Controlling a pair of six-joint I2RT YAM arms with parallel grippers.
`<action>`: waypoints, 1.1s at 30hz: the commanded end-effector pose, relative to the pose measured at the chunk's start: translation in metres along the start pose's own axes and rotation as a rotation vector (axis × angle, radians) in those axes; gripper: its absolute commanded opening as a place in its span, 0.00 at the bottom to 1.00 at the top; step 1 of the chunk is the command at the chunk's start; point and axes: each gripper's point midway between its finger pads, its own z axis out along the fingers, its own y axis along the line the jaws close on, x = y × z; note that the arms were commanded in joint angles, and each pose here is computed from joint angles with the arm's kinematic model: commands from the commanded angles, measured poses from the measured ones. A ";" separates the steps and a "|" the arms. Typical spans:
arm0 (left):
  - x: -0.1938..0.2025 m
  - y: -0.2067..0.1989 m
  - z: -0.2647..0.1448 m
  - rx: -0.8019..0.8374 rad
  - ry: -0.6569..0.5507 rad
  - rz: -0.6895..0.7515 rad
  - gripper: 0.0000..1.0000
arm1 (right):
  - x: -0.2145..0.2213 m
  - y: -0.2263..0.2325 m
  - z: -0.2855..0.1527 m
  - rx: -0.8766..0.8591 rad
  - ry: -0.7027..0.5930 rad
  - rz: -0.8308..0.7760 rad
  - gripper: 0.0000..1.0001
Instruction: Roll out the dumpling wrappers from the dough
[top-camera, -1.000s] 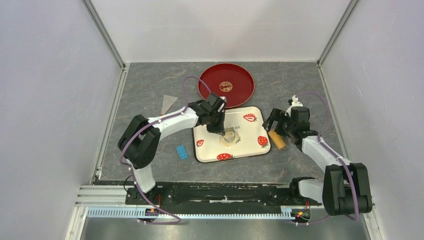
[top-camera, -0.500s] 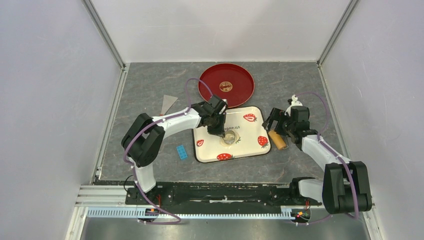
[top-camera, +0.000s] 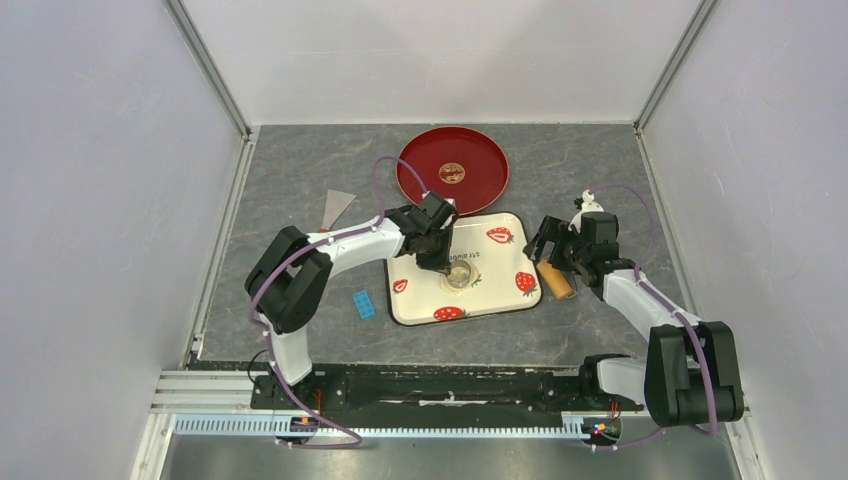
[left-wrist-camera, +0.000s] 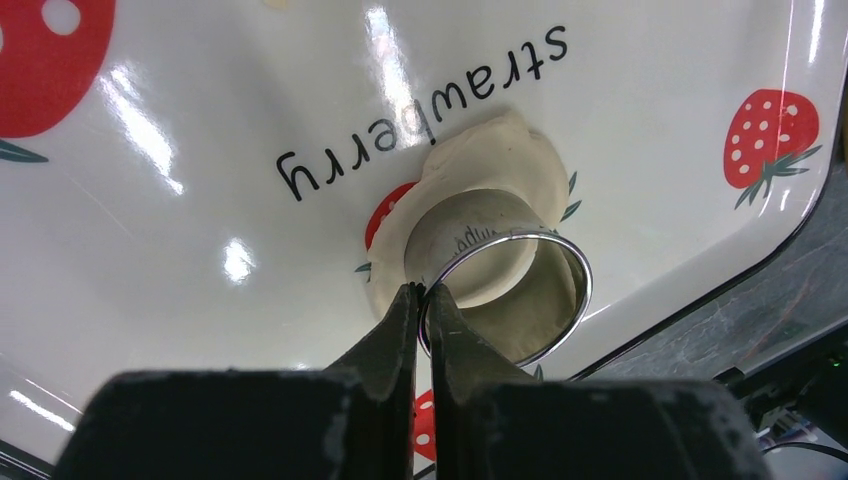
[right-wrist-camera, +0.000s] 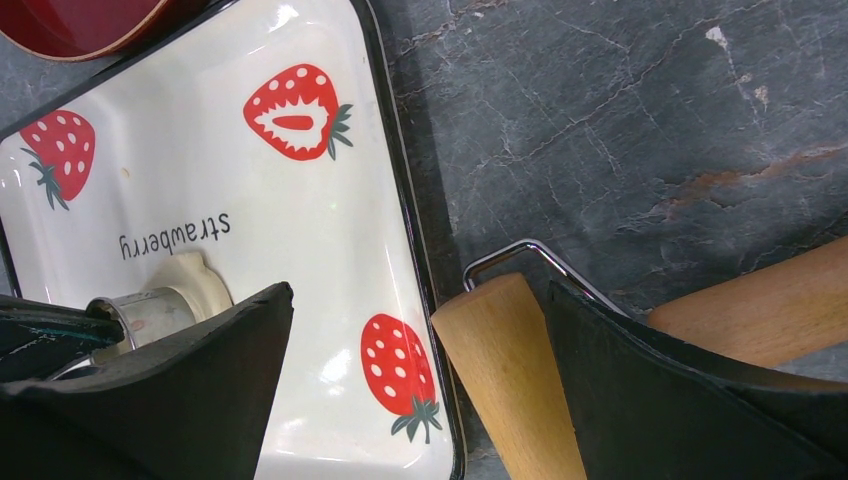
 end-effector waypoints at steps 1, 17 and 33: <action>-0.009 -0.007 0.004 -0.010 -0.044 -0.005 0.16 | -0.021 0.012 -0.001 -0.034 -0.056 -0.038 0.98; -0.011 -0.011 -0.039 0.046 -0.138 -0.010 0.51 | -0.029 0.087 0.002 -0.158 0.006 -0.202 0.89; -0.013 -0.014 -0.026 0.281 -0.093 -0.122 0.41 | 0.047 0.156 0.034 -0.471 0.252 -0.190 0.58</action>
